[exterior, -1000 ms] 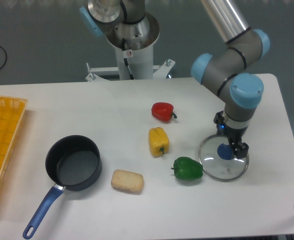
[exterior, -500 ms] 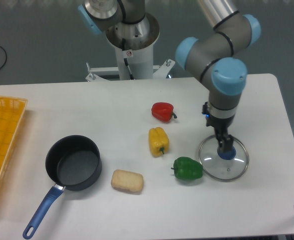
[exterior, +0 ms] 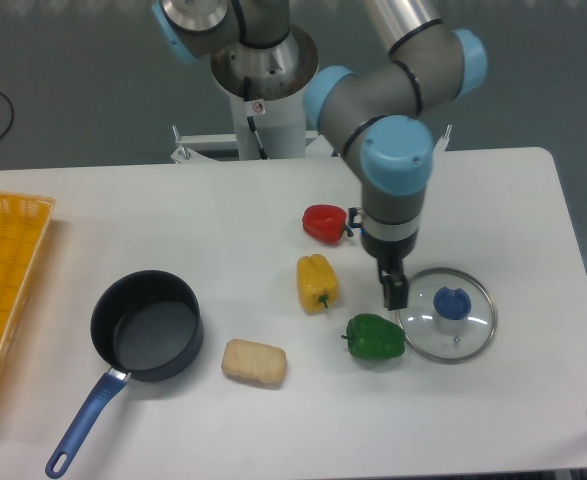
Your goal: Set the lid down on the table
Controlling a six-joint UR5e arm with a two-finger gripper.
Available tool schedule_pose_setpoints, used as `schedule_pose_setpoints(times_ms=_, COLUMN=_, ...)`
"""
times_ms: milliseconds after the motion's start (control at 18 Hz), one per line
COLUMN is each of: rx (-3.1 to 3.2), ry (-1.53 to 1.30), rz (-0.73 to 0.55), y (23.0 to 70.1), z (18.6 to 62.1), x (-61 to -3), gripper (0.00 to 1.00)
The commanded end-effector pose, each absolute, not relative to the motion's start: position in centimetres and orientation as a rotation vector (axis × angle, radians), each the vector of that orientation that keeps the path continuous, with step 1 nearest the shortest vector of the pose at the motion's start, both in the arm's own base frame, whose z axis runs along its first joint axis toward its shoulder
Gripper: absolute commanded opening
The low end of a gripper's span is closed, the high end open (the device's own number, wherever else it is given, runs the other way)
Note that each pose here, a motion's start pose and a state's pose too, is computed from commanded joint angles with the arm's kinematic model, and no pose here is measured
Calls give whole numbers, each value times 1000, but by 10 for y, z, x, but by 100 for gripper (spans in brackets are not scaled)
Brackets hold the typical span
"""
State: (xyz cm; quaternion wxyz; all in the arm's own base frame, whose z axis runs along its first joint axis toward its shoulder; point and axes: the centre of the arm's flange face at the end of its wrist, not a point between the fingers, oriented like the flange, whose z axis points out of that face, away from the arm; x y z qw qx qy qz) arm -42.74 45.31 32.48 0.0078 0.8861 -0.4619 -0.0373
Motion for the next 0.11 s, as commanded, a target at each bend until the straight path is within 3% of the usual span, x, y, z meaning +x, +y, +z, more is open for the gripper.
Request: schedule_pose_setpoints(times_ms=111, rx=2773, ry=-1445, rz=-114, y=453, z=324, x=-427, gripper=100)
